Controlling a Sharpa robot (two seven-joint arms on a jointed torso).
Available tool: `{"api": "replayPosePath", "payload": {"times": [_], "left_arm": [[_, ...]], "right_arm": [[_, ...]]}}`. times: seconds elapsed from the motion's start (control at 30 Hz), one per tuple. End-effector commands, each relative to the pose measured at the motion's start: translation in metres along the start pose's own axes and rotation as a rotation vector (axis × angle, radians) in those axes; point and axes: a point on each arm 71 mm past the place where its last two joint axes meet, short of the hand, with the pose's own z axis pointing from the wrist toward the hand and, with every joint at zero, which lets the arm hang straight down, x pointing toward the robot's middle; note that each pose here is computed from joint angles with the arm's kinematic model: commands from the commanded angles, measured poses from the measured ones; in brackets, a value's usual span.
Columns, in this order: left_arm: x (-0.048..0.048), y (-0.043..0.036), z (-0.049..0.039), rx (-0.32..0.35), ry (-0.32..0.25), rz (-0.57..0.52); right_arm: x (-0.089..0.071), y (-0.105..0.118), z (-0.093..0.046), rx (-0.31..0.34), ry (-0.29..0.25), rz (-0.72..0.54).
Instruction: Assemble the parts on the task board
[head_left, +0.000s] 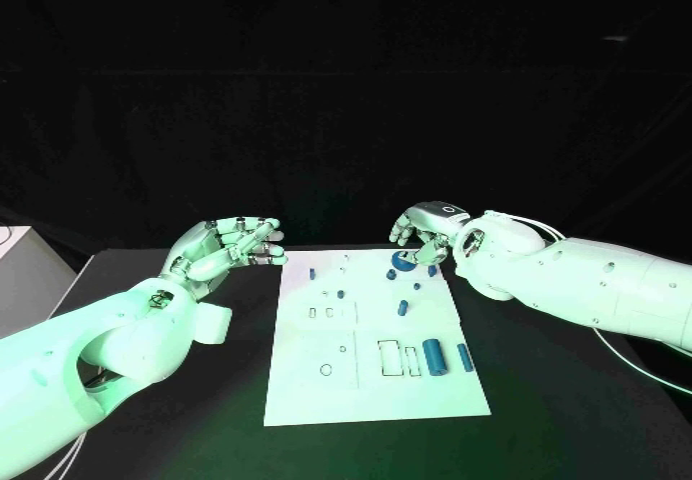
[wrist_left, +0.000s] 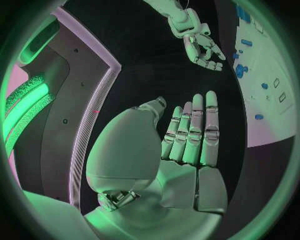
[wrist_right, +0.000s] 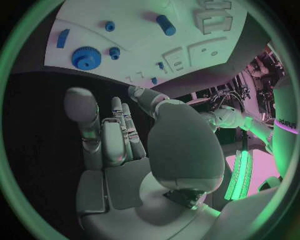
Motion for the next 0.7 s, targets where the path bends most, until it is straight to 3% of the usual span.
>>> {"api": "replayPosePath", "payload": {"times": [0.03,0.7], "left_arm": [[0.0066,-0.0036,-0.0007,0.011,0.052,-0.013],[0.0114,-0.0071,-0.0017,0.013,0.070,-0.016]], "right_arm": [[0.001,-0.002,0.001,0.044,0.016,-0.096],[0.015,-0.007,0.001,0.082,0.111,-0.131]]}}
